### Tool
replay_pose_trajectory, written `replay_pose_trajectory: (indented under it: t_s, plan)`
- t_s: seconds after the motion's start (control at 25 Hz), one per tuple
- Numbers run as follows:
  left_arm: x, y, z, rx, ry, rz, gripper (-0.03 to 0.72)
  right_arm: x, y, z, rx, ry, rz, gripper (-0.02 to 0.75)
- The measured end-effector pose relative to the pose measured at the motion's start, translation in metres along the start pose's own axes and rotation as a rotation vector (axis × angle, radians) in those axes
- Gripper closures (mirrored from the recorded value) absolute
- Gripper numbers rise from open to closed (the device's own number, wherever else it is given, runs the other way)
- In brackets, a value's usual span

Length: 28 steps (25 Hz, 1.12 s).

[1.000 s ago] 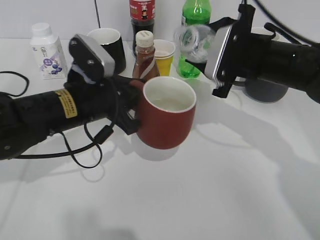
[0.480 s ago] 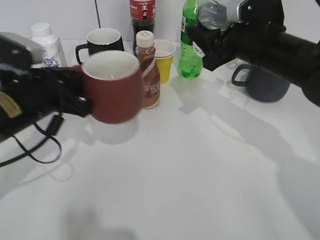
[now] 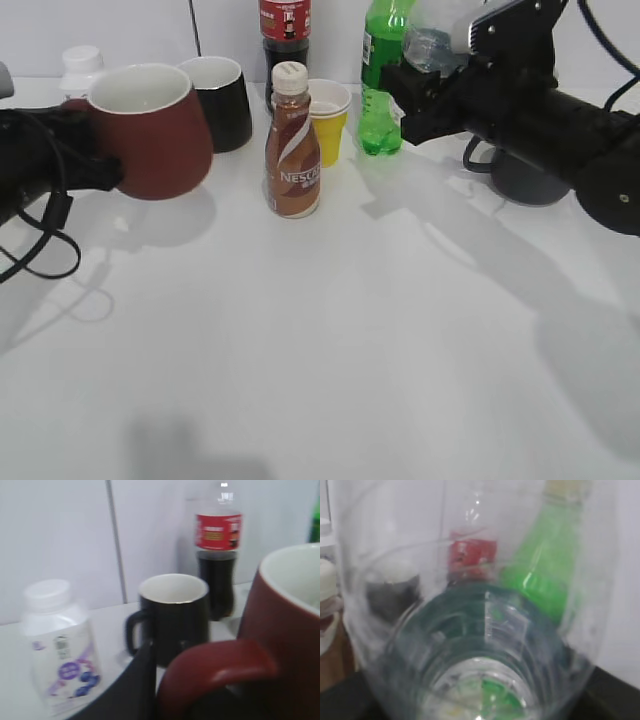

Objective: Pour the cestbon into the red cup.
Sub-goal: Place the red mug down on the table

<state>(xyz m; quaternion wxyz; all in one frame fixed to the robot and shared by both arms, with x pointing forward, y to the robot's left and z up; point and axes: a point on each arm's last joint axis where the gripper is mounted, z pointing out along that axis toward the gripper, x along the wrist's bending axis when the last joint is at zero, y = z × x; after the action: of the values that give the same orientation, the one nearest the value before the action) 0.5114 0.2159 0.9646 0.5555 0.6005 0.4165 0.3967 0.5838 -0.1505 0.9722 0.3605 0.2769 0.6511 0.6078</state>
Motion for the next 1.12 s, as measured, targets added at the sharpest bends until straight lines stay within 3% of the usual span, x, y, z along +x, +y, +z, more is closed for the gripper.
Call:
replay_pose_trajectory:
  t_s: [0.24,0.48,0.64,1.12]
  plan:
    - [0.017,-0.015,0.026,0.022,0.056,0.024,0.61,-0.004,-0.01,0.004,0.021,-0.039,0.037,0.275]
    - [0.023,-0.038,0.06,0.023,0.076,0.02,0.61,-0.004,-0.01,0.005,0.021,-0.043,0.04,0.275]
    - [0.026,-0.055,0.077,0.048,0.092,0.062,0.61,-0.004,-0.01,0.005,0.021,-0.043,0.04,0.275]
    - [0.031,-0.072,0.088,0.071,0.133,0.055,0.611,-0.004,-0.01,0.005,0.022,-0.042,0.04,0.275]
